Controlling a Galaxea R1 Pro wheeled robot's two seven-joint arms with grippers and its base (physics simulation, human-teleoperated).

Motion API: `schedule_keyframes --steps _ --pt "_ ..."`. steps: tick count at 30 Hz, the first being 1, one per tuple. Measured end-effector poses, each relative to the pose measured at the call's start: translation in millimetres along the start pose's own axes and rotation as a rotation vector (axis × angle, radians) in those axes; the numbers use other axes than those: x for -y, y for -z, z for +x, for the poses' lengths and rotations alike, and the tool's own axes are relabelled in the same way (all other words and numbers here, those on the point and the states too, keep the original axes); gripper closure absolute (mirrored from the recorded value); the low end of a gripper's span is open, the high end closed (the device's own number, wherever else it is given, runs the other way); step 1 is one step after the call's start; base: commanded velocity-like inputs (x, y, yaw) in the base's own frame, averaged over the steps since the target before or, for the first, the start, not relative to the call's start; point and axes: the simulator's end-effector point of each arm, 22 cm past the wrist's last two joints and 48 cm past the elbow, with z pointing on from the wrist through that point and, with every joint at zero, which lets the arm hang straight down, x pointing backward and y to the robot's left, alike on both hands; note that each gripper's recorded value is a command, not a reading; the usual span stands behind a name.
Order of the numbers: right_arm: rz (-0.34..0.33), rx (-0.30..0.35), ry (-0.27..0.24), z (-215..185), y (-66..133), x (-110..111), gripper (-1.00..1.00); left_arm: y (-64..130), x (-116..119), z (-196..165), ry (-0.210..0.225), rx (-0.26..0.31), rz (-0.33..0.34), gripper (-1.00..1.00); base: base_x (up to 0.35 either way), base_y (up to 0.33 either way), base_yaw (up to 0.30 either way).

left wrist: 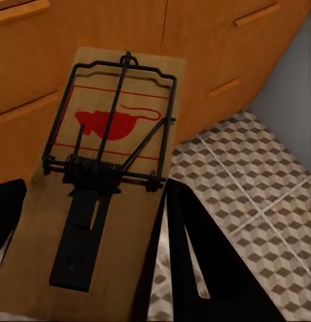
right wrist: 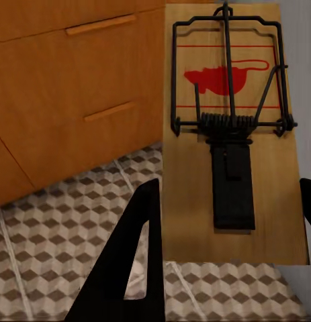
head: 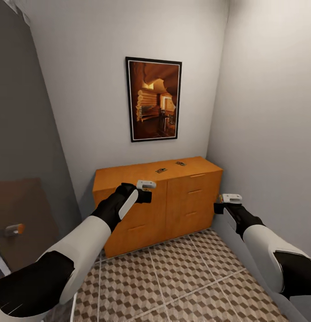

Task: Take the four mousetraps from the cabinet in the bathroom and place them on the bathroom floor. Make sure all four end up on the same floor surface, and ensure that at least two of them are either under or directly next to the same bathroom sink.

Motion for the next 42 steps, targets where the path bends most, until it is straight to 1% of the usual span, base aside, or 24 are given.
schedule_keyframes --steps 7,12,17,23,29,32,39,40,41,42 --pt "0.0 -0.011 -0.003 5.1 -0.9 -0.2 1.0 -6.4 -4.7 10.6 0.008 -0.016 -0.009 1.0 -0.346 0.0 0.0" --pt "0.002 -0.033 -0.001 16.2 -2.7 0.2 1.0 -20.9 -17.2 28.5 0.032 -0.016 -0.034 1.0 -0.347 0.0 0.0" --pt "0.003 -0.052 0.002 25.2 -3.9 1.0 1.0 -30.7 -27.5 42.0 0.047 -0.009 -0.056 1.0 -0.348 0.0 0.0" --pt "0.006 -0.072 0.005 40.6 -5.6 5.6 1.0 -37.2 -35.7 50.2 0.054 0.007 -0.074 1.0 -0.348 0.0 0.0" --pt "0.006 -0.07 0.004 43.5 -6.0 6.5 1.0 -42.7 -43.6 59.6 0.064 0.018 -0.091 1.0 -0.349 0.0 0.0" --pt "0.006 -0.071 0.004 44.5 -6.1 7.1 1.0 -45.8 -48.0 69.8 0.072 0.004 -0.101 1.0 -0.348 0.0 0.0" --pt "0.004 -0.078 0.003 48.7 -6.1 3.2 1.0 -47.7 -51.8 78.9 0.069 -0.014 -0.111 1.0 -0.348 0.0 0.0" --pt "0.004 -0.072 0.002 52.0 -6.8 2.1 1.0 -49.0 -54.1 82.2 0.073 -0.013 -0.117 1.0 -0.348 0.0 0.0" --pt "0.001 -0.05 -0.001 57.2 -8.0 -0.7 1.0 -51.6 -59.1 88.1 0.078 -0.005 -0.128 1.0 -0.349 0.0 0.0" --pt "-0.002 -0.053 0.0 62.1 -8.4 -1.4 1.0 -52.3 -60.7 91.3 0.08 -0.007 -0.131 1.0 -0.349 0.0 0.0"
